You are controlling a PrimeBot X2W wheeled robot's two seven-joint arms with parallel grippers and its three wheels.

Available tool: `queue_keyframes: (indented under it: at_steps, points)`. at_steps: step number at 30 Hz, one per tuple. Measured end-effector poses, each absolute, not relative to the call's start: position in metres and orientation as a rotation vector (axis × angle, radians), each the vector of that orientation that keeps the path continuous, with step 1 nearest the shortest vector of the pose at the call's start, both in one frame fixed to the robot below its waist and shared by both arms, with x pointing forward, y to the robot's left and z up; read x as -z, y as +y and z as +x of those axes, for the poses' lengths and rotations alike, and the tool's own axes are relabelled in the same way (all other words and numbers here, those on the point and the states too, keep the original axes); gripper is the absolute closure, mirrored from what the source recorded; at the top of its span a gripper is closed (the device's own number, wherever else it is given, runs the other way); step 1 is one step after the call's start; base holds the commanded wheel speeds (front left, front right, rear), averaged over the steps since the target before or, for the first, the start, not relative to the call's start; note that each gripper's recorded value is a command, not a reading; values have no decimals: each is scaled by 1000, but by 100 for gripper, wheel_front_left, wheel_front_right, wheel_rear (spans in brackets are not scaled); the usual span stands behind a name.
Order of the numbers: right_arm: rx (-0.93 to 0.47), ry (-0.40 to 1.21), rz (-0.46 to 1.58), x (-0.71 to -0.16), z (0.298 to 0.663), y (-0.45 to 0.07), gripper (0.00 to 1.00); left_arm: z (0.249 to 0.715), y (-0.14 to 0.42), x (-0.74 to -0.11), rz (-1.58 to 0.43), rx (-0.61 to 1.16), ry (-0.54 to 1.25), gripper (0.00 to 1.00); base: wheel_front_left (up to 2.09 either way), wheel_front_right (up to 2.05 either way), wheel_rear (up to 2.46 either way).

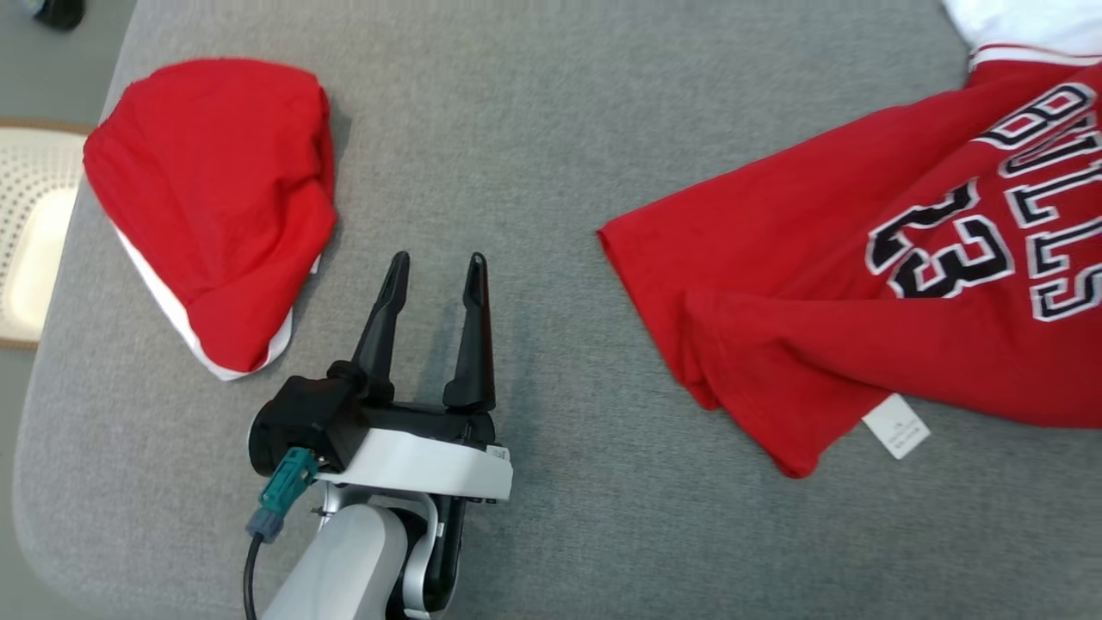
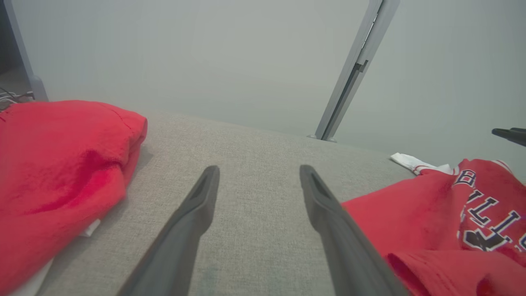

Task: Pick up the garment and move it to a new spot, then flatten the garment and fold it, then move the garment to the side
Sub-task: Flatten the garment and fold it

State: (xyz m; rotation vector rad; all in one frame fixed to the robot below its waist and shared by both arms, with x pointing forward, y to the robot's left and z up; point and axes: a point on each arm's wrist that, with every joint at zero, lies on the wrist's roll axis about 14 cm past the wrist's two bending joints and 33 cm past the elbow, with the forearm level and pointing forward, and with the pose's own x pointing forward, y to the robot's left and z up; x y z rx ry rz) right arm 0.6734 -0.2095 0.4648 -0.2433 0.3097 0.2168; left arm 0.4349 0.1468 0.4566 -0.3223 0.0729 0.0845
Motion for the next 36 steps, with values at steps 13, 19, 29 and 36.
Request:
queue_keyframes:
  at_steps: [13, 19, 29, 36]
  points:
    - [-215, 143, -136, -534, 591, -237, 0, 429, 125, -490, -329, 3, -13, 0, 0, 0, 0]
    - [-135, 89, -24, -539, 538, -270, 0, 423, 108, -497, -338, 59, -25, 0, 0, 0, 0]
    - [-33, 71, 126, -494, 452, -275, 0, 413, 83, -493, -338, 143, 1, 0, 0, 0, 0]
    - [-12, 52, 150, -481, 425, -257, 0, 405, 65, -476, -348, 200, 66, 0, 0, 0, 0]
